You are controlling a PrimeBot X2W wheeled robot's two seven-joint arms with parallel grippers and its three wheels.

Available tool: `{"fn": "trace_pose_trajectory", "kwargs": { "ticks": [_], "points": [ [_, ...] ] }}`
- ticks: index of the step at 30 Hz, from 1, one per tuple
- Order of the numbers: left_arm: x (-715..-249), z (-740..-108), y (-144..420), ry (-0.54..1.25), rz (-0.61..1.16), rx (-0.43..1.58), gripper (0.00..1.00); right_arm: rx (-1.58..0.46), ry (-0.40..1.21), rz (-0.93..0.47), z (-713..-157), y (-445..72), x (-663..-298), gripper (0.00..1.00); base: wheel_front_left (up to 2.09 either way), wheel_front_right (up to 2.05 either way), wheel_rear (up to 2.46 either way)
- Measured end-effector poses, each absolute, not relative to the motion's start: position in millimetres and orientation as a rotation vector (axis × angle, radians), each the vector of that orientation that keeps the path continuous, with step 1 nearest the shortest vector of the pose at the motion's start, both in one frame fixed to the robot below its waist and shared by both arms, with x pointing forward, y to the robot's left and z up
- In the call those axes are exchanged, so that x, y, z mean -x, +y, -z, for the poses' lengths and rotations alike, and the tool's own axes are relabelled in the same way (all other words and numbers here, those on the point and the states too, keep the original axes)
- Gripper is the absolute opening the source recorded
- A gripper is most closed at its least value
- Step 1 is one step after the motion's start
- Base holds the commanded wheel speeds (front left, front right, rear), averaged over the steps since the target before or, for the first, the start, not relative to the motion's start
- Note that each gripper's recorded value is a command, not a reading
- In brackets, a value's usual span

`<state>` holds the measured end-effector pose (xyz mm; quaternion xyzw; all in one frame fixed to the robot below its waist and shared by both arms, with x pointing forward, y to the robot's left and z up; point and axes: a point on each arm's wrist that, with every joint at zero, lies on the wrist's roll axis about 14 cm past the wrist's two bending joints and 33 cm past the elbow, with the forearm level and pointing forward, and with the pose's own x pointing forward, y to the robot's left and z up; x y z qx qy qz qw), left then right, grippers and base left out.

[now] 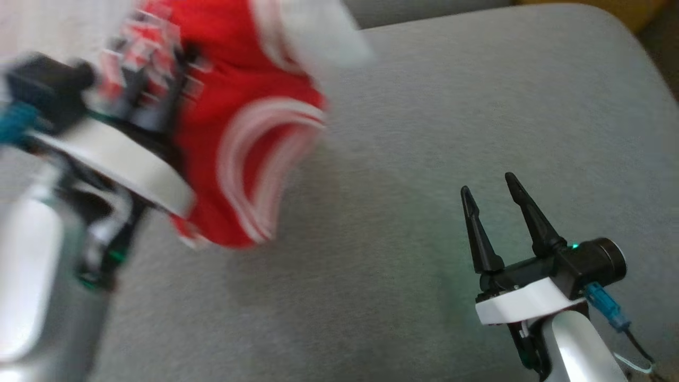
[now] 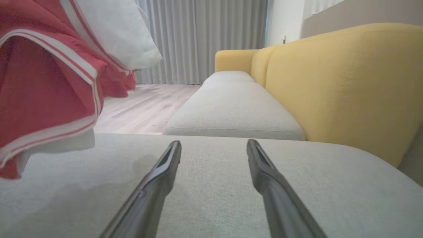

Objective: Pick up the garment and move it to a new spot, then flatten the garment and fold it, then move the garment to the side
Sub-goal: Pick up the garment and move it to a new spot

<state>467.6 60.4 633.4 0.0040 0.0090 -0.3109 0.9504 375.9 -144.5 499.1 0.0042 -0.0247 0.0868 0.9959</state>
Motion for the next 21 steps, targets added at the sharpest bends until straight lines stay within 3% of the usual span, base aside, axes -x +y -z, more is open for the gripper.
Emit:
{"fn": "trace_pose_trajectory", "kwargs": {
  "ticks": [6,11,21],
  "points": [
    [-419.7,-611.1,-44.0,0.090,0.938,0.080,0.00,-0.017,-0.051,-0.077,-501.8,-174.1,-361.9,1.00,0.00,0.00,0.00],
    [-401.1,-568.5,-98.4,0.231,1.071,0.115,0.00,-0.019,-0.042,0.006,-501.2,-198.7,-350.4,1.00,0.00,0.00,0.00],
    [-419.4,-406.6,-100.7,0.540,0.938,-0.018,0.00,-0.016,0.007,0.090,-489.4,-221.6,-338.5,1.00,0.00,0.00,0.00]
  ]
}}
